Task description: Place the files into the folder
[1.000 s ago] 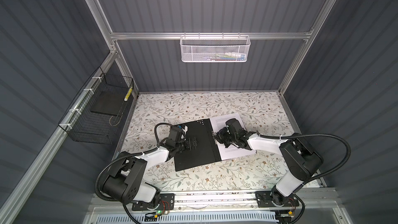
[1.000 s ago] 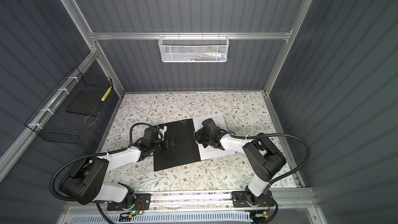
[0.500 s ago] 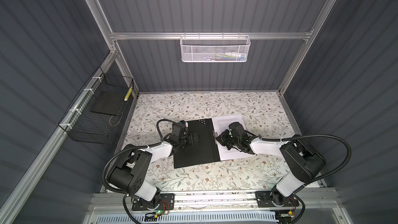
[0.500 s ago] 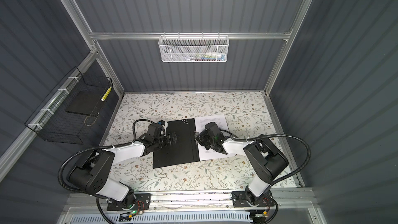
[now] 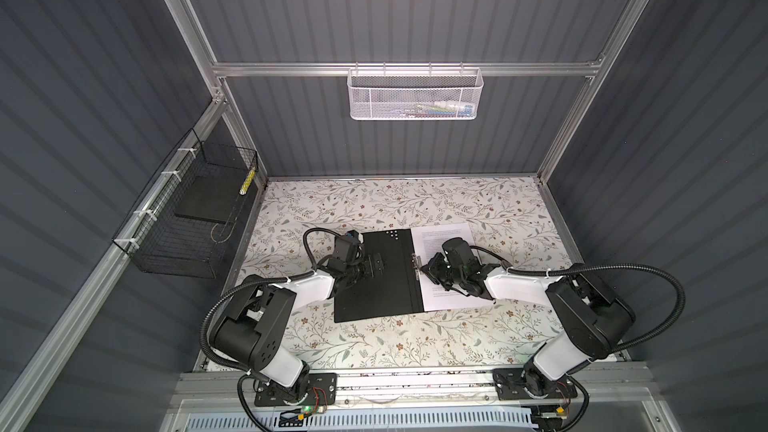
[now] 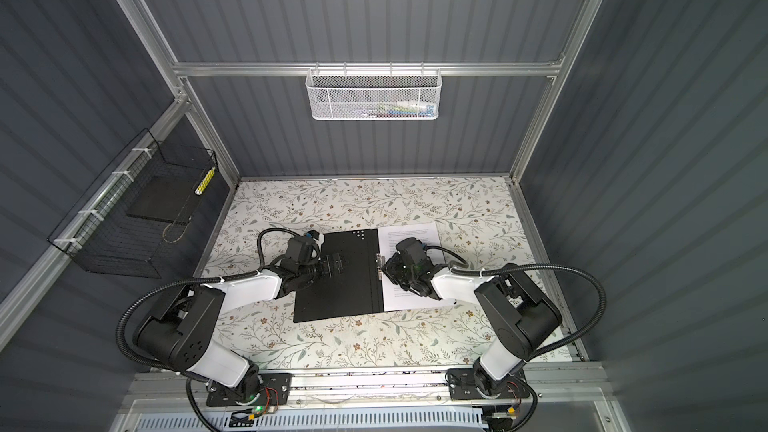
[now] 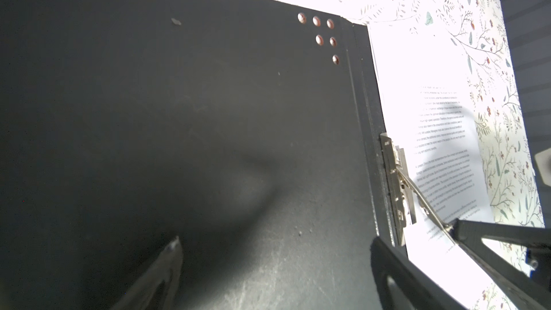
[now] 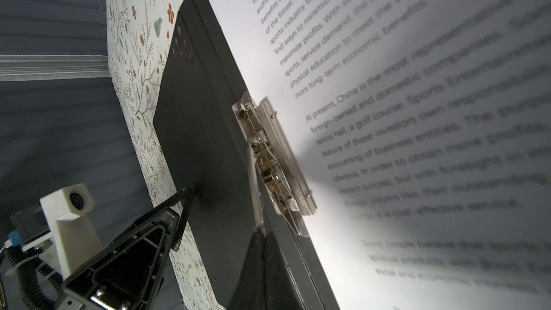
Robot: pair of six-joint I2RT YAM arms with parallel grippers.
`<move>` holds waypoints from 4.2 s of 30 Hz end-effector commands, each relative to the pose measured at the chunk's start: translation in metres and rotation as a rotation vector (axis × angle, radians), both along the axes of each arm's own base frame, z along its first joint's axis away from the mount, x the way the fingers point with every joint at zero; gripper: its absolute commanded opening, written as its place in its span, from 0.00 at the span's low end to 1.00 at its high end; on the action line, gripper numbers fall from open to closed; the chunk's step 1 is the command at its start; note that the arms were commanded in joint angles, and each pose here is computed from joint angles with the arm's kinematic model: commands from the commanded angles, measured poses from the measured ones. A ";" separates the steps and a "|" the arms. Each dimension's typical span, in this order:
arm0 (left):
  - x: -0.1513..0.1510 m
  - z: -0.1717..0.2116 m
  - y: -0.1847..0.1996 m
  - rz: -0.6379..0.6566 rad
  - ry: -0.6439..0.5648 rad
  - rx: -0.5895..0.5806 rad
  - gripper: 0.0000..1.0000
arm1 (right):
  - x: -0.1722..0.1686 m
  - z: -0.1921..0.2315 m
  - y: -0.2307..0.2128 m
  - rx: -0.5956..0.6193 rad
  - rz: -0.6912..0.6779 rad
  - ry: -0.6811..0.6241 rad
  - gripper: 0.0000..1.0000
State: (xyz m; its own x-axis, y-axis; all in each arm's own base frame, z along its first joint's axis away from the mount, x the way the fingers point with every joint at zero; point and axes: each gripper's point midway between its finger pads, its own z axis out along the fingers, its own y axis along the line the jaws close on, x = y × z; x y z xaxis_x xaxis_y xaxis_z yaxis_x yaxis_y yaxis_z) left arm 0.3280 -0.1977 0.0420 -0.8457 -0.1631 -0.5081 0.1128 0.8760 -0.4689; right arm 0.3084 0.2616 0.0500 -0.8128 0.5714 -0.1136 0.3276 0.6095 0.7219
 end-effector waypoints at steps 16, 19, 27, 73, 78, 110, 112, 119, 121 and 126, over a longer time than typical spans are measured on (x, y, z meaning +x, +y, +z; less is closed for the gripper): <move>-0.070 -0.078 0.047 0.063 0.348 0.197 0.99 | -0.044 -0.085 -0.050 -0.272 -0.030 0.210 0.00; -0.070 -0.077 0.048 0.063 0.344 0.197 0.99 | -0.046 -0.089 -0.052 -0.301 -0.028 0.218 0.00; -0.070 -0.078 0.048 0.066 0.346 0.199 1.00 | -0.050 -0.097 -0.057 -0.358 -0.033 0.230 0.00; -0.072 -0.078 0.048 0.063 0.351 0.193 1.00 | -0.067 -0.126 -0.083 -0.610 -0.014 0.314 0.00; -0.072 -0.076 0.050 0.068 0.339 0.199 0.99 | -0.058 -0.113 -0.066 -0.536 0.028 0.245 0.00; -0.039 0.054 0.061 0.118 0.001 0.178 1.00 | 0.026 0.055 -0.098 -0.350 0.186 -0.295 0.99; -0.041 0.058 0.073 0.149 -0.021 0.210 1.00 | 0.031 0.049 -0.122 -0.376 0.129 -0.275 0.99; -0.046 0.039 0.102 0.258 0.024 0.196 1.00 | 0.038 0.020 -0.186 -0.276 -0.105 -0.194 0.99; -0.045 0.030 0.105 0.275 0.053 0.164 1.00 | 0.039 0.013 -0.195 -0.246 -0.142 -0.188 0.99; -0.044 0.008 0.112 0.297 0.124 0.118 1.00 | 0.043 0.003 -0.196 -0.224 -0.118 -0.167 0.99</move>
State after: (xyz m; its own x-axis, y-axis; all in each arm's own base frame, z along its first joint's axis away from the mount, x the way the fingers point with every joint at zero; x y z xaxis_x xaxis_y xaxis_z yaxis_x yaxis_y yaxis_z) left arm 0.2852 -0.0833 0.0587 -0.8172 -0.3286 -0.4735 -0.1939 0.9304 -0.3110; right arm 0.3423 0.0591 0.0469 -0.6958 0.6120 -0.3759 0.3371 0.7404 0.5815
